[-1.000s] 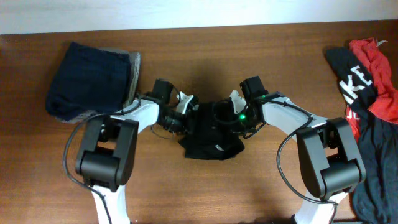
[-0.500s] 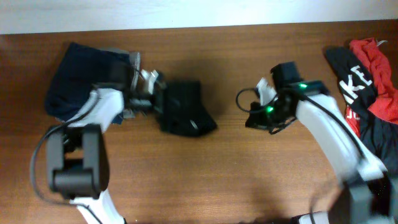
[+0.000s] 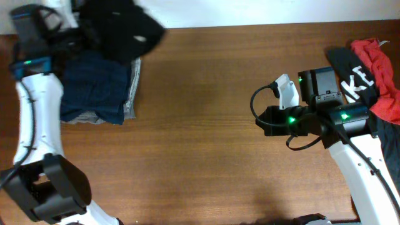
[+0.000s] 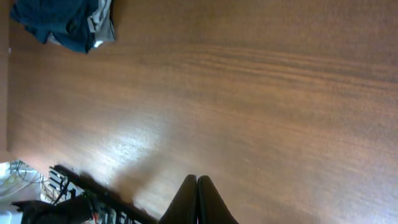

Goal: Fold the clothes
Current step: 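Lift the folded black shirt with the left gripper onto the navy stack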

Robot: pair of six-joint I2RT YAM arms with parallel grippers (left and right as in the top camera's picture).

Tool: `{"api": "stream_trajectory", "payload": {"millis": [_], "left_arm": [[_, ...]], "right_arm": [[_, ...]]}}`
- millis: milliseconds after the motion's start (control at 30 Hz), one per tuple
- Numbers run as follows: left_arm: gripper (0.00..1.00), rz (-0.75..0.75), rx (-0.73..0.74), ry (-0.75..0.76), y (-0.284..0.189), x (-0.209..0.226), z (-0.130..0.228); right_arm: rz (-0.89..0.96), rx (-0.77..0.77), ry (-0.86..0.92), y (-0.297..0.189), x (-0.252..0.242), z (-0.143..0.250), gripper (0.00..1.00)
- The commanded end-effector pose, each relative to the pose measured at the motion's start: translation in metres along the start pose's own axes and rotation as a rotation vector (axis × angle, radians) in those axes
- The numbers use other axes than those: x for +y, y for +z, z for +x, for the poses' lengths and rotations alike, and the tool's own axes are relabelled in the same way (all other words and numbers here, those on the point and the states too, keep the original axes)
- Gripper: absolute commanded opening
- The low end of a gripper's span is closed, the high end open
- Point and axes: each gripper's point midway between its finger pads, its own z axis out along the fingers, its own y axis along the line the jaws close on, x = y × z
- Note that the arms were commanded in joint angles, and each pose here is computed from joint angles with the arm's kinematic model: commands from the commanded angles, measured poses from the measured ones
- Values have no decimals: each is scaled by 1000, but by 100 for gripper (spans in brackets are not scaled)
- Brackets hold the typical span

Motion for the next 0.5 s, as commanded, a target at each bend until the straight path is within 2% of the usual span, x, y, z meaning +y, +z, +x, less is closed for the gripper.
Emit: {"api": "stream_trajectory", "payload": {"millis": [0, 133, 300, 433, 467], "left_arm": [[1, -281, -137, -356, -24, 85, -18], [1, -383, -121, -625, -28, 145, 9], [1, -576, -20, -781, -16, 205, 71], [0, -642, 111, -998, -9, 222, 128], [0, -659, 126, -1011, -9, 225, 135]], "right_arm": [[8, -11, -8, -4, 1, 0, 5], [8, -12, -10, -4, 1, 0, 5], [8, -7, -8, -4, 1, 1, 5], [8, -13, -10, -4, 1, 0, 5], [7, -15, -11, -4, 1, -1, 5]]}}
